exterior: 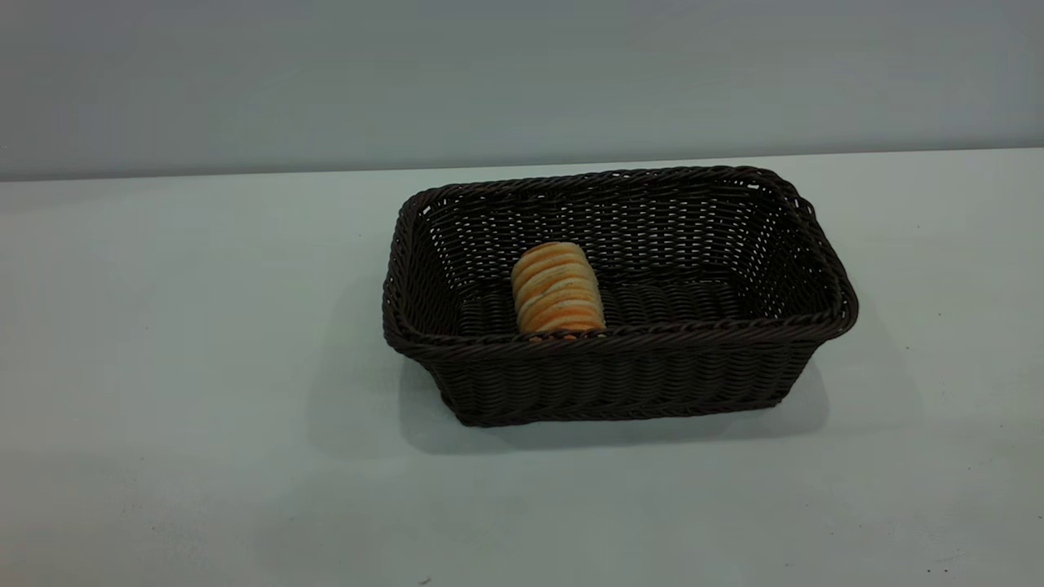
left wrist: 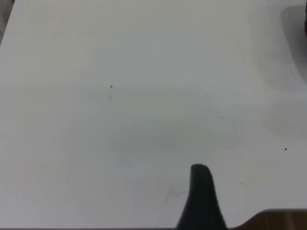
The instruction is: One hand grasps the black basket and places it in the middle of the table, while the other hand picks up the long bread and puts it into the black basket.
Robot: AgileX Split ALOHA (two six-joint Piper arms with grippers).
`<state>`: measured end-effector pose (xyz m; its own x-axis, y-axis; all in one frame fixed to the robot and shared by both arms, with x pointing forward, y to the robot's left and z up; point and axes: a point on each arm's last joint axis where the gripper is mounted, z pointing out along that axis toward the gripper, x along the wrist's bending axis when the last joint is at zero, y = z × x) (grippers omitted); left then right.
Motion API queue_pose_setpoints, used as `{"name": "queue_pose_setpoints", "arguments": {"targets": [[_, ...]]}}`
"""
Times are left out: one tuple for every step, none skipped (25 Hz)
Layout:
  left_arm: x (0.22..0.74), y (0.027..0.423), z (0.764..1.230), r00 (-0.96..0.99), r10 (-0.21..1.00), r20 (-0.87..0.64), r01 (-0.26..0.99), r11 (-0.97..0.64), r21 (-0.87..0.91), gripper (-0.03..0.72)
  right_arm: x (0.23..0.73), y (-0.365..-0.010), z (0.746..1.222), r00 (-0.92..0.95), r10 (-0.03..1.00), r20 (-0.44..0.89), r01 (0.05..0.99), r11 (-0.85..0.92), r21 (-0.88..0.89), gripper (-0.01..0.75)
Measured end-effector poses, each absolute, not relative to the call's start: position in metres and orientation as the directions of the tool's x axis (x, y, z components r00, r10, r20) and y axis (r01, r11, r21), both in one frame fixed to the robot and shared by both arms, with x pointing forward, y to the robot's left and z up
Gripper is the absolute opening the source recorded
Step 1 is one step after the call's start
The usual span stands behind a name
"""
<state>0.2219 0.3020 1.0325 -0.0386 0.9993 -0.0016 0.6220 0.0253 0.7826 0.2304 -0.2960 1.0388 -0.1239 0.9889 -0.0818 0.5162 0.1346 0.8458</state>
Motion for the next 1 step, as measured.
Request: {"name": "queue_pose_setpoints", "arguments": {"targets": [[0.2219, 0.302, 1.0325, -0.039, 0.999, -0.002, 0.622, 0.025, 0.783, 0.591, 0.2304, -0.296, 1.0388, -0.124, 0.989, -0.082, 0.516, 0.135, 0.846, 0.496]]}}
